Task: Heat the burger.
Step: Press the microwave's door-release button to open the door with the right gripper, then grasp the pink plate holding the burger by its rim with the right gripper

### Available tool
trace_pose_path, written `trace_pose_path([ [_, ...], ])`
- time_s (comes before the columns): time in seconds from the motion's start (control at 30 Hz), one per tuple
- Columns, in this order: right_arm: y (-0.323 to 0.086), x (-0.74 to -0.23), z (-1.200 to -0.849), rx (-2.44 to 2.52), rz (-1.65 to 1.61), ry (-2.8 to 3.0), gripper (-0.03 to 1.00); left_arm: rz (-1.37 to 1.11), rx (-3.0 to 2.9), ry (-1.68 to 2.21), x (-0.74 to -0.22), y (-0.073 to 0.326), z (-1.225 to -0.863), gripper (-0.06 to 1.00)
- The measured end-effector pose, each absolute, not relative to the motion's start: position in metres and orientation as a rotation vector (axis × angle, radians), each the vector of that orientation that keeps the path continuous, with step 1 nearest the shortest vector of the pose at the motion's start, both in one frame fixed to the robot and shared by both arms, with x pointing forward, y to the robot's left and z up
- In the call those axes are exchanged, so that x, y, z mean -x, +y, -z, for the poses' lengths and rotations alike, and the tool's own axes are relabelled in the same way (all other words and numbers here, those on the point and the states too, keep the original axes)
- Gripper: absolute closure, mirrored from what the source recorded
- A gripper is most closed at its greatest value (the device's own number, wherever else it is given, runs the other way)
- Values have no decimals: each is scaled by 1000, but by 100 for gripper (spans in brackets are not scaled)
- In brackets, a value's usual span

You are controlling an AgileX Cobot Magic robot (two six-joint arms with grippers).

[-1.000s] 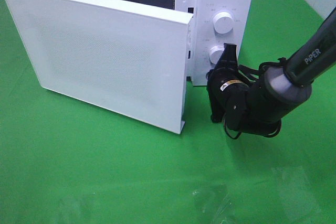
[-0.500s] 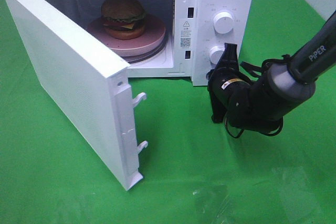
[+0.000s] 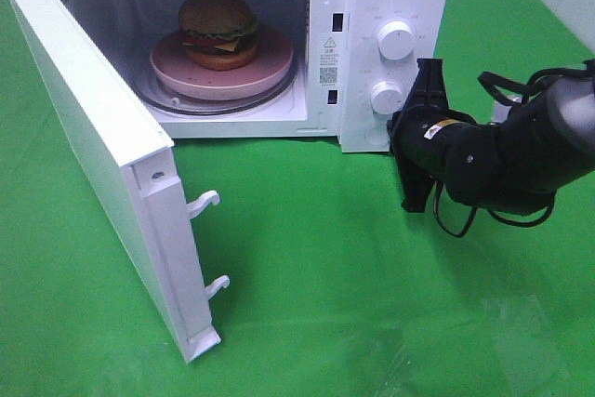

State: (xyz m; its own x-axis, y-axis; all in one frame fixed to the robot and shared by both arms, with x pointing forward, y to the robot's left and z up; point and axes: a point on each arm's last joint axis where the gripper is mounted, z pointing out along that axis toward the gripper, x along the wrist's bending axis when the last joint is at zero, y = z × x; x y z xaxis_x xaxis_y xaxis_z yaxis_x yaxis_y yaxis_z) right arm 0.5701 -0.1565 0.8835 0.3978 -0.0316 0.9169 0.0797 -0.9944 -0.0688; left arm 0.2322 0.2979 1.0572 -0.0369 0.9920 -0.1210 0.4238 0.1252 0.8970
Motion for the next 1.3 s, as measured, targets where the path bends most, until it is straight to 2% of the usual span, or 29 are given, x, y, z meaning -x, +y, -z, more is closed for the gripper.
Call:
trace_pose_path([
  [0.23,-158,-549,-894,2670,1515,-384,97,-879,-1417,1588,-232,298,-1057,-4],
  [0.5,-152,-533,-923,2637,1401,-1069,97,-879,-1417,1588,-232,298,-1057,-4],
  [0.57,-149,-526,-934,2563,1308,-1393,97,-879,-1417,1588,-232,298,-1057,-4],
  [0.63,-149,-526,-934,2563,1308,-1393,97,-879,-1417,1588,-232,298,-1057,-4],
  [0.83,-141,-526,-957,2351,1048,-1963,97,-879,-1417,1588,-232,298,-1057,-4],
  [1.0,-139,-527,-964,2256,945,-2134,97,-879,-1417,1588,-232,298,-1057,-4],
  [1.3,-134,-531,-988,1650,708,-2777,96,-879,-1417,1588,-232,298,-1057,-4],
])
